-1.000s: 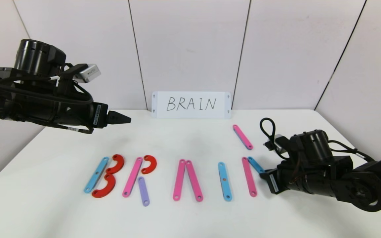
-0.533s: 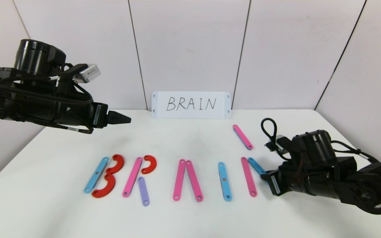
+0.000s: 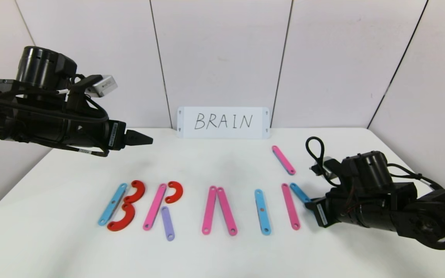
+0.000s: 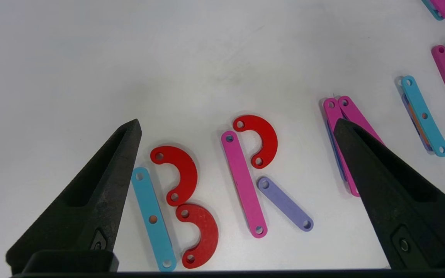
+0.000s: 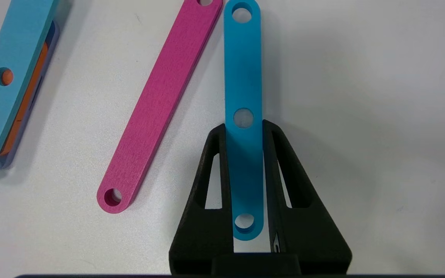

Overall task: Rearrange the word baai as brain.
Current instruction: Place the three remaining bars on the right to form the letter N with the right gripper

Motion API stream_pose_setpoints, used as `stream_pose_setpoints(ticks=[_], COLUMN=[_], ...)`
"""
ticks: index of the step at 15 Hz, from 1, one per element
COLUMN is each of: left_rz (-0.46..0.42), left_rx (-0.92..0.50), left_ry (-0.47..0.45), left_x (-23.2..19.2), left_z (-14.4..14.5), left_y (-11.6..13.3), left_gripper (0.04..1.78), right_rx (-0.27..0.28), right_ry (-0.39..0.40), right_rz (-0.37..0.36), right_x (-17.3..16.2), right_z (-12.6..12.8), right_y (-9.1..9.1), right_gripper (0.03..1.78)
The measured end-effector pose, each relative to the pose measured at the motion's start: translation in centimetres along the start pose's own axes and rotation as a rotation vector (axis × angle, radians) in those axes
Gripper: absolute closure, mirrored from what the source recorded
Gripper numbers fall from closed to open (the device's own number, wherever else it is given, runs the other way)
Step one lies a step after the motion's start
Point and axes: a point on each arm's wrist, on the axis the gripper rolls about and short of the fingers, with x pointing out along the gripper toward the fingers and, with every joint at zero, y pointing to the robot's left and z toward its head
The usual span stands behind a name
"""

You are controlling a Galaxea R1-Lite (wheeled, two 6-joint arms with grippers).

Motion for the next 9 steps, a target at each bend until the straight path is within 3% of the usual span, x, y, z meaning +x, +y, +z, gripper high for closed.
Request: stream_pose_setpoints(ticks=[6,9], left_rz=[-0.002,-0.003], left_rx=[0.002,0.001], left_ry=[0.001,0.001], left_x=[0.02,0.03], left_z=[-0.01,-0.01], left_y=[-0.08,-0.09], left_gripper=[0.08,0.08], right_rx=[0.007,0.009], right_ry=[0.008,0.006], right_rz=[-0.011,-0.014], right_x=[0.27,0.34], right_z=[-0.08,-0.02], right_y=[-0.22,-0.27], right_gripper=[1.54,1.43])
